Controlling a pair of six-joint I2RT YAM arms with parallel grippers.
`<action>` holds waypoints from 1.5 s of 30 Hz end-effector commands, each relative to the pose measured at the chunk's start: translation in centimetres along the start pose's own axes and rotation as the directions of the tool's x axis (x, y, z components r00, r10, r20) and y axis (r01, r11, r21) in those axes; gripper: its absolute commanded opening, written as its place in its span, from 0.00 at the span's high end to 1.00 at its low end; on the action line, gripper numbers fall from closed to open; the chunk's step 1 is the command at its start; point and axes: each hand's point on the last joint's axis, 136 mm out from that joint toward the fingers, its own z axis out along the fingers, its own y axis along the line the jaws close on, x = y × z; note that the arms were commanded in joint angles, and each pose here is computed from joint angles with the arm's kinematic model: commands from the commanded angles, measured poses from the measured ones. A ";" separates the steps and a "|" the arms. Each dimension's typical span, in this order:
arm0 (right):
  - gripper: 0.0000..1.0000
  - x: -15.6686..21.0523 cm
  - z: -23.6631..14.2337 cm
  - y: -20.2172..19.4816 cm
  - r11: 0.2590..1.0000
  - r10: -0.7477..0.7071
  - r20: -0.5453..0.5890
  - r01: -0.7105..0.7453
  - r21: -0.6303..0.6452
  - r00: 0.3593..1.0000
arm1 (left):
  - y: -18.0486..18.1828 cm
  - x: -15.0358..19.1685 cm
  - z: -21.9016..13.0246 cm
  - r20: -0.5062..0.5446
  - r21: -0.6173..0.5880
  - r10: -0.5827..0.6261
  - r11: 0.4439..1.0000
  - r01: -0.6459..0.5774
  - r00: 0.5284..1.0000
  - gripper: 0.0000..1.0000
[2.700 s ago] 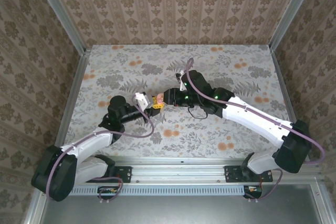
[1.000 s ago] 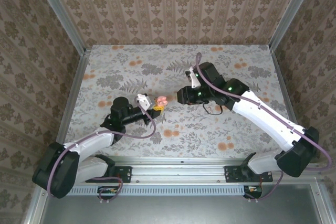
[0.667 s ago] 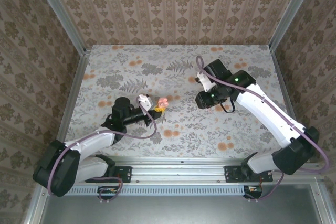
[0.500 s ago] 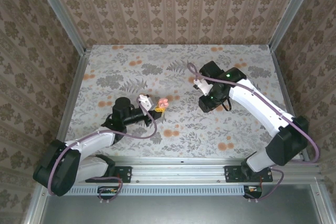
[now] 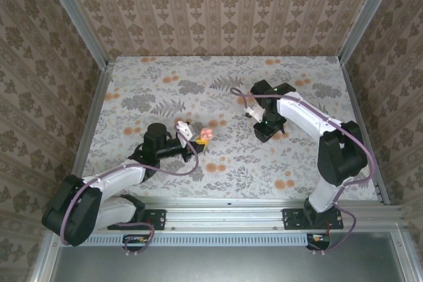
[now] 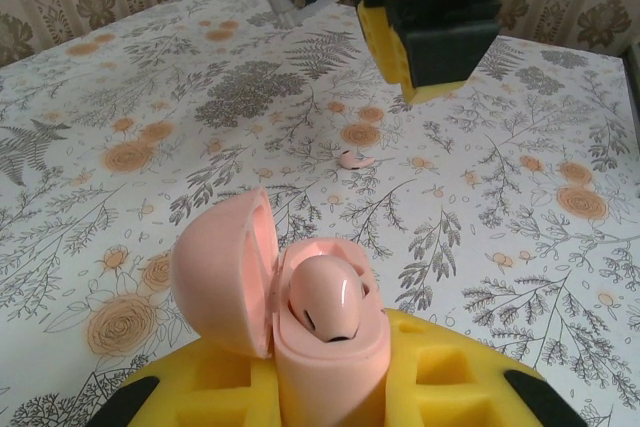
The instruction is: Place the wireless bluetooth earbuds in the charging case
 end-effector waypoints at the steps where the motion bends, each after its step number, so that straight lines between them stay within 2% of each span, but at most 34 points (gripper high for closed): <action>1: 0.62 -0.4 1.2 -0.8 0.999 -0.042 -0.019 0.043 0.011 0.999 | -0.2 -1.1 0.2 0.017 0.021 0.021 1.000 -0.021 1.000 0.86; 11: 0.59 -0.2 4.5 -2.8 0.997 -0.040 -0.151 0.049 0.058 0.988 | 0.0 -0.9 0.4 0.010 0.017 0.011 1.000 -0.011 1.000 0.86; 25: 0.58 -2.5 5.4 -2.4 0.998 -0.050 -0.116 0.045 -0.042 0.992 | 0.1 -0.3 0.4 -0.010 0.012 0.006 1.000 -0.006 1.000 0.86; 33: 0.58 -2.5 6.4 -1.8 0.995 -0.056 -0.153 0.043 -0.087 0.987 | 0.2 -0.6 0.4 -0.006 0.011 0.015 1.000 -0.015 1.000 0.86; 45: 0.60 -2.3 7.7 -2.3 0.996 -0.056 -0.198 0.041 -0.080 0.979 | 0.3 -0.6 0.4 -0.008 0.009 0.012 1.000 -0.012 1.000 0.86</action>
